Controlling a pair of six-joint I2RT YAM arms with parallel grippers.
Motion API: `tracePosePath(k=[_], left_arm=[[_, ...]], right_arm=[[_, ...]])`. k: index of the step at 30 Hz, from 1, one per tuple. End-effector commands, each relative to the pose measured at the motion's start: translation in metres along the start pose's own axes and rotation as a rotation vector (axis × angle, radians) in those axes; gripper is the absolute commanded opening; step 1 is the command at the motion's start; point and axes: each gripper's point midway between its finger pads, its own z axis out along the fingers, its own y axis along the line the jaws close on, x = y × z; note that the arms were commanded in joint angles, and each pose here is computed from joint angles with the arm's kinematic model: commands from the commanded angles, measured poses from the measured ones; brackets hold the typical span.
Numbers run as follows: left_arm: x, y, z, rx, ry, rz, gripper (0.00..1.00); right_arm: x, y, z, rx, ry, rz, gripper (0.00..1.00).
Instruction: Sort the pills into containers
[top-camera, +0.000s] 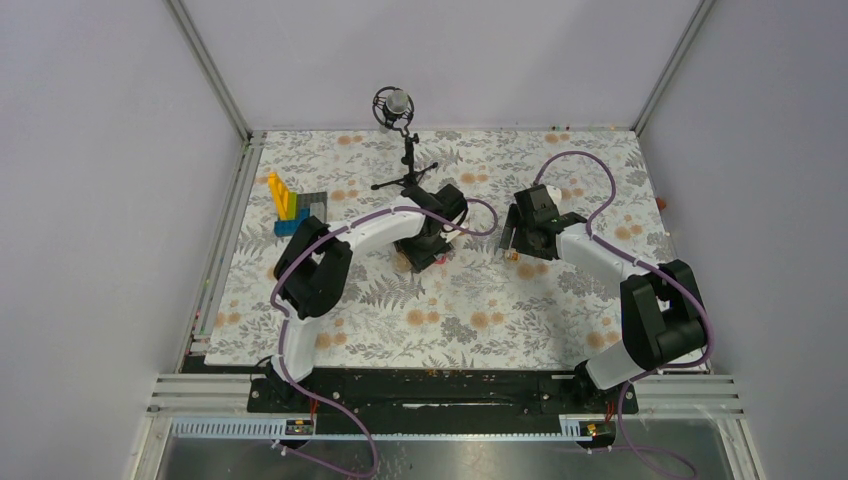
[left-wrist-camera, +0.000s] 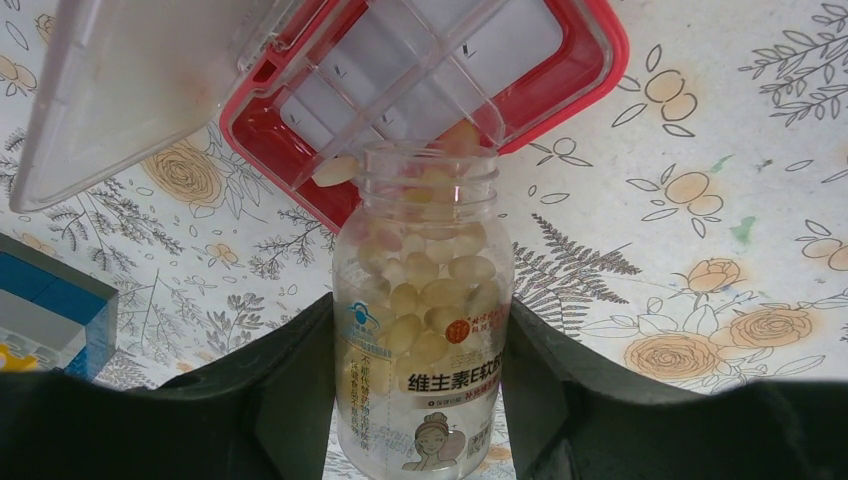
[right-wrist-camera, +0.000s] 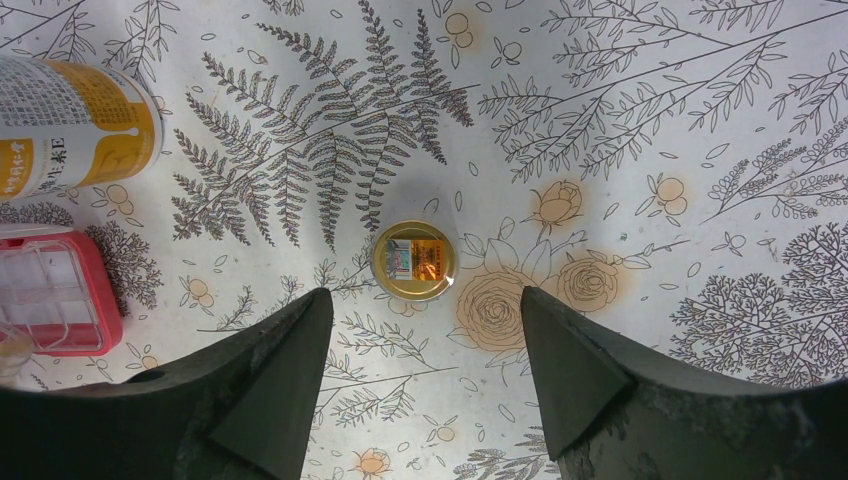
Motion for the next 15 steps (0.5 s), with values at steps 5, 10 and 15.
tracePosePath(k=[5, 10, 15], left_arm=[[-0.008, 0.0051, -0.0113, -0.036, -0.018, -0.008, 0.0], [-0.0066, 0.007, -0.0121, -0.048, -0.043, -0.006, 0.0], [-0.0074, 0.0076, -0.0154, -0.056, -0.108, -0.015, 0.0]], right_arm=[[-0.0004, 0.0008, -0.0034, 0.002, -0.005, 0.012, 0.76], [-0.0006, 0.0015, -0.0036, 0.0, -0.005, 0.012, 0.76], [-0.001, 0.0014, -0.0034, 0.0, -0.006, 0.009, 0.76]])
